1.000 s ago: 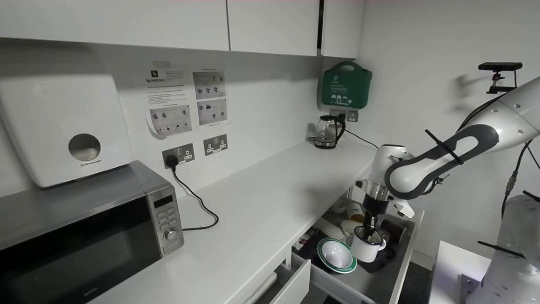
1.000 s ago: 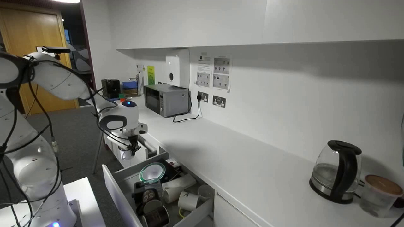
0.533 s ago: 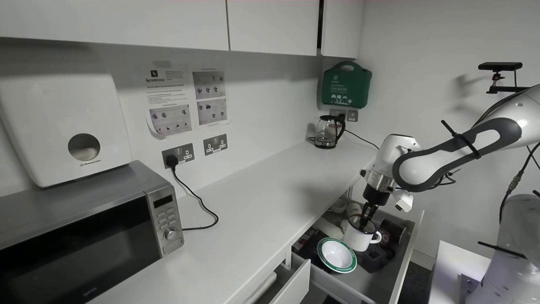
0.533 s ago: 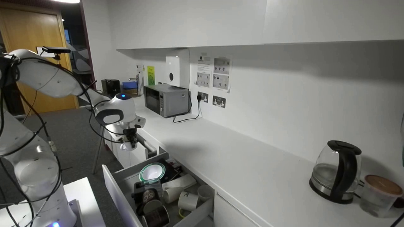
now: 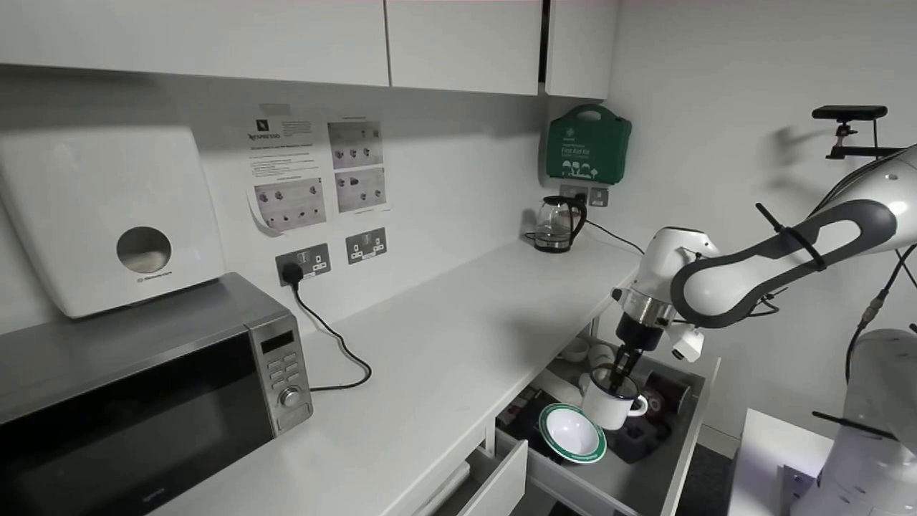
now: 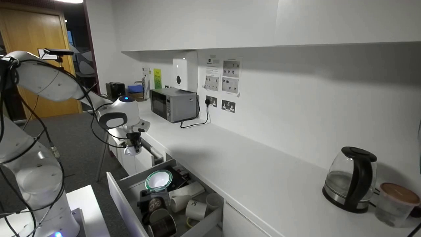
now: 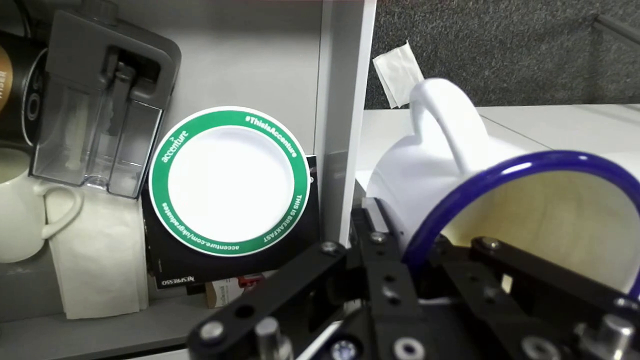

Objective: Open the drawer on the right, take three mugs out of the drawer and place them on the countertop

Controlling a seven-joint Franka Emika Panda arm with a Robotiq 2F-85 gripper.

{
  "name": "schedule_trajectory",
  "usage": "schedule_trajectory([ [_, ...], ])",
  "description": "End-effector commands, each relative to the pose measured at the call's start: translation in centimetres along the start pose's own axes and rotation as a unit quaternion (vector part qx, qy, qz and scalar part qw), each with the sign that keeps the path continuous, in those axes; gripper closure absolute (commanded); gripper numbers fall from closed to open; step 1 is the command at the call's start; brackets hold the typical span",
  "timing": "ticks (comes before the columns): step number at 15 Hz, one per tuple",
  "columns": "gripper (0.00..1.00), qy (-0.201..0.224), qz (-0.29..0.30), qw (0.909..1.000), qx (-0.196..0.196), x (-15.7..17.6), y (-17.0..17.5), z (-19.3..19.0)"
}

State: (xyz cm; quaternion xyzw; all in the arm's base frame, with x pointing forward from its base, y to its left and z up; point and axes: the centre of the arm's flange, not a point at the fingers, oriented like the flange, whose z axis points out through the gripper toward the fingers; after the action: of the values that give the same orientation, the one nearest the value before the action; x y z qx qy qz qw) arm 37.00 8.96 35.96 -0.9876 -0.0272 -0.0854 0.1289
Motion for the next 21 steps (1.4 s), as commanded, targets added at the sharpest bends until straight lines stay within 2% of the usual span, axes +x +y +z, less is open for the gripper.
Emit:
schedule_trajectory([
  [1,0.95,0.0,-0.001,1.0,0.0,0.0,-0.1,0.0],
  [5,0.95,0.0,-0.001,1.0,0.0,0.0,-0.1,0.0],
  [6,0.99,0.0,-0.001,1.0,0.0,0.0,-0.1,0.0],
  [12,0.99,0.0,-0.003,1.0,0.005,1.9,-2.0,0.2],
  [21,0.99,0.029,-0.047,0.9974,-0.046,8.6,-8.6,-2.9],
])
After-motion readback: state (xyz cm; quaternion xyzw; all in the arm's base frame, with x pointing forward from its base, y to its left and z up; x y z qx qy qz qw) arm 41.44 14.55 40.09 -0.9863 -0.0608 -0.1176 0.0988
